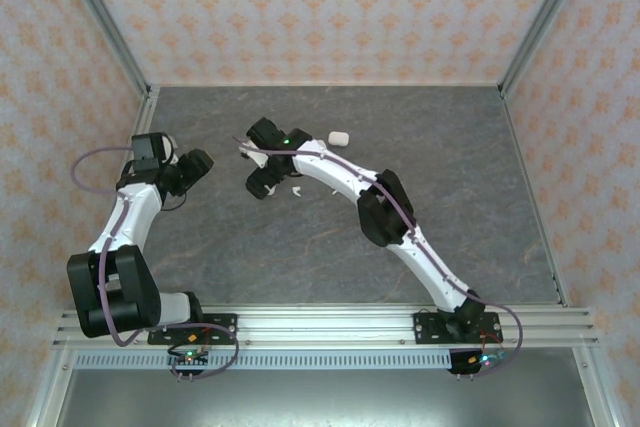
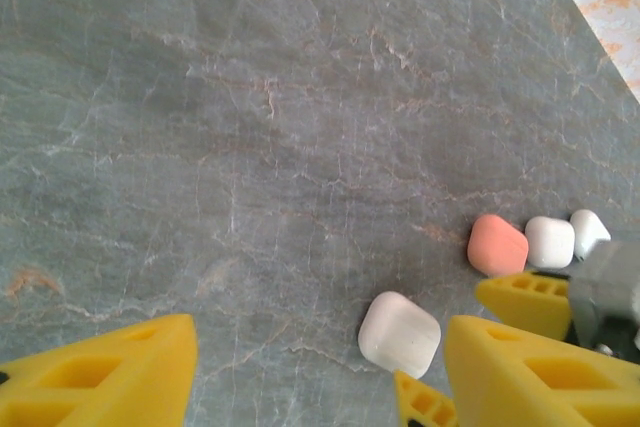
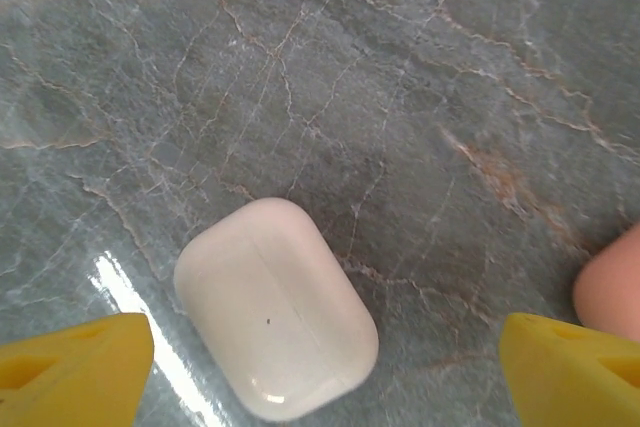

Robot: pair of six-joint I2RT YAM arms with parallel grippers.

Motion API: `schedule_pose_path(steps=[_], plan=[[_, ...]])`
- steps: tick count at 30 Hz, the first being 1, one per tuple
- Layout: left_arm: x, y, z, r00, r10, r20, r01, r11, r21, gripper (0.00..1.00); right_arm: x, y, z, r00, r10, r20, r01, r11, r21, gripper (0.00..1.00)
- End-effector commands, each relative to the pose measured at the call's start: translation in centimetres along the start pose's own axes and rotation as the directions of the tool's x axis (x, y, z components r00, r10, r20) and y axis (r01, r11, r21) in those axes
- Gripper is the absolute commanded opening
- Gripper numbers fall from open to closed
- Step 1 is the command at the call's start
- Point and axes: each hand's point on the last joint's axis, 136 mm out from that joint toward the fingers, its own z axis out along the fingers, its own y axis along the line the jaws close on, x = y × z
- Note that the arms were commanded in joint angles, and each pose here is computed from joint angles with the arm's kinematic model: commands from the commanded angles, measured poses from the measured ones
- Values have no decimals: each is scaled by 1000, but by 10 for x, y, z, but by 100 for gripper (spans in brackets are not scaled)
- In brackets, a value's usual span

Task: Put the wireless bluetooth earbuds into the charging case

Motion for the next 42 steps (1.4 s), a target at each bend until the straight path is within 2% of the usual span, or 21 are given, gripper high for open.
schedule_pose_path(steps=[1,7,13,24,30,33,37,42], plan=[[8,2,-4,1000,-17,-20,17,1000,3,66,2,10,7,999,-49,-19,48,999,-21,89],[8,1,-3,999,-25,-22,25,1000,6,67,5,16,27,997,-74,-28,74,997,-28,86],[9,2,-5,1000,-17,-25,17,1000,-2,68,18,20,32,993,-94,-75,92,995,-32,75],[11,3,-7,1000,-3,-31,3,1000,-9,68,44,17,14,980,-119,-161,119,993,-13,60],[9,2,-6,1000,-7,-30,7,1000,-6,69,53,17,8,974,-133,-185,132,991,-15,60],[8,0,-6,1000,-6,-29,6,1000,2,69,55,18,9,972,-137,-188,137,990,-16,55],[9,-5,-8,999,5,-36,-4,1000,27,69,49,15,4,975,-138,-172,141,990,5,44],[8,-26,-14,998,48,-42,-43,991,128,66,24,9,-32,990,-137,-45,139,989,47,40]])
